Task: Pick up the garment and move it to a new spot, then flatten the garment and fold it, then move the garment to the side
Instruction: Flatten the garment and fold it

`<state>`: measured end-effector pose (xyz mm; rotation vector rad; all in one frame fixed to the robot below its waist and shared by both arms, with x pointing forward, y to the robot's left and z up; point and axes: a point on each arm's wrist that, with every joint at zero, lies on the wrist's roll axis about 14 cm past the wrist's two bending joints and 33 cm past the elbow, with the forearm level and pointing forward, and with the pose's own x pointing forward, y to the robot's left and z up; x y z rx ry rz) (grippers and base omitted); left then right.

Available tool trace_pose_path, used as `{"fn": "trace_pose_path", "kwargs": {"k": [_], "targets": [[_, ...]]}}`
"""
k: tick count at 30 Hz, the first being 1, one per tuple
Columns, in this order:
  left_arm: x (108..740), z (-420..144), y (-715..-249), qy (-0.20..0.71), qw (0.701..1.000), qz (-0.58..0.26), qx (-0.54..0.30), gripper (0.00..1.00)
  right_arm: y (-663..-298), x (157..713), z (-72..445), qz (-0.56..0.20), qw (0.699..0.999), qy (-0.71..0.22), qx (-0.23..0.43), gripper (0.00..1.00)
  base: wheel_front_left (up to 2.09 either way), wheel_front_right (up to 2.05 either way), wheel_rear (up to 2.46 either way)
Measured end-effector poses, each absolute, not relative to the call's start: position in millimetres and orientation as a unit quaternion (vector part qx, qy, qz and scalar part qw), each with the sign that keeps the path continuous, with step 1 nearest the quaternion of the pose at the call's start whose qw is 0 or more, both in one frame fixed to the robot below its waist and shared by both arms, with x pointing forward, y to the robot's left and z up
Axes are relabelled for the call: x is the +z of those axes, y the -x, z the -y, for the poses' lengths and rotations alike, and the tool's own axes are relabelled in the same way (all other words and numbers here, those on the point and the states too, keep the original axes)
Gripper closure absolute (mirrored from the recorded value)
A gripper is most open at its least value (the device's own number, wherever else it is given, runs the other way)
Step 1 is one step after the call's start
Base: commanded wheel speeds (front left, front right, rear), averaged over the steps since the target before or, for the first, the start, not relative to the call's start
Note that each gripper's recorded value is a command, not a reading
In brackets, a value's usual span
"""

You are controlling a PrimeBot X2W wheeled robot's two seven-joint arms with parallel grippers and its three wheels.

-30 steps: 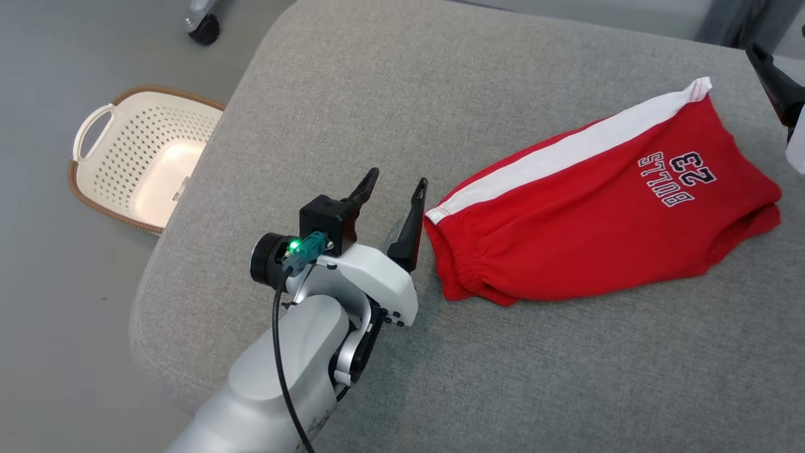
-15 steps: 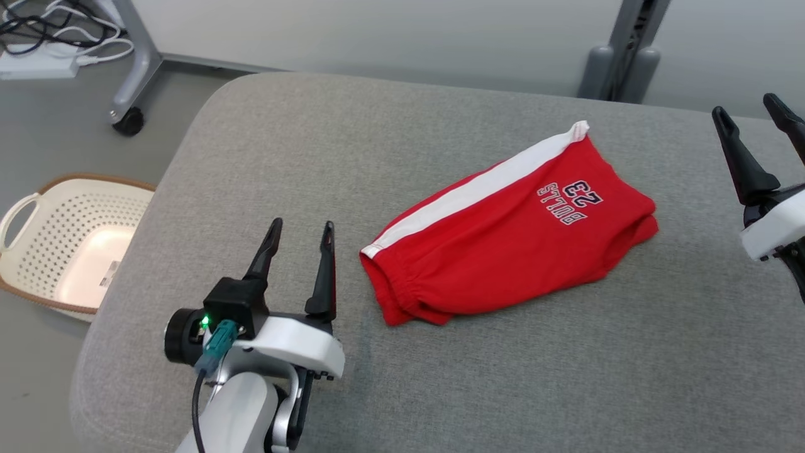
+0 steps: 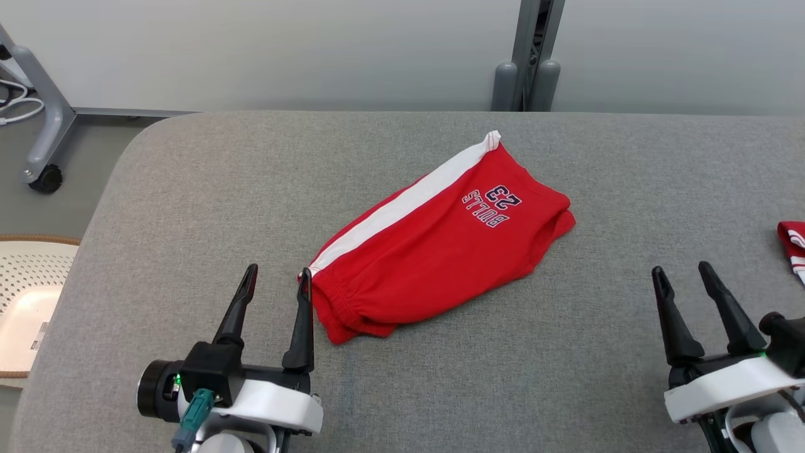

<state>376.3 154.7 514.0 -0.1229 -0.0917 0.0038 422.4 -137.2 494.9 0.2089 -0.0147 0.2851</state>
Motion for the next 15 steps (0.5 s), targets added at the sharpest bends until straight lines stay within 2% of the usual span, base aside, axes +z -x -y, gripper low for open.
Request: {"fn": "trace_pose_path", "kwargs": {"k": [4, 7, 15], "targets": [[502, -153, -368, 0.057, 0.998, 0.028, -0.006, 0.0, -414, 480, 132, -0.013, 0.984, -0.115, 0.137, 0.0, 0.0, 0.0, 0.0], [498, -154, -365, 0.056, 0.998, 0.022, -0.008, 0.0, -414, 471, 130, -0.033, 0.979, -0.163, 0.119, 0.0, 0.0, 0.0, 0.0], [491, -154, -363, 0.062, 0.998, 0.011, -0.009, 0.0, -429, 443, 93, -0.148, 0.958, -0.178, 0.17, 0.0, 0.0, 0.0, 0.0]]}}
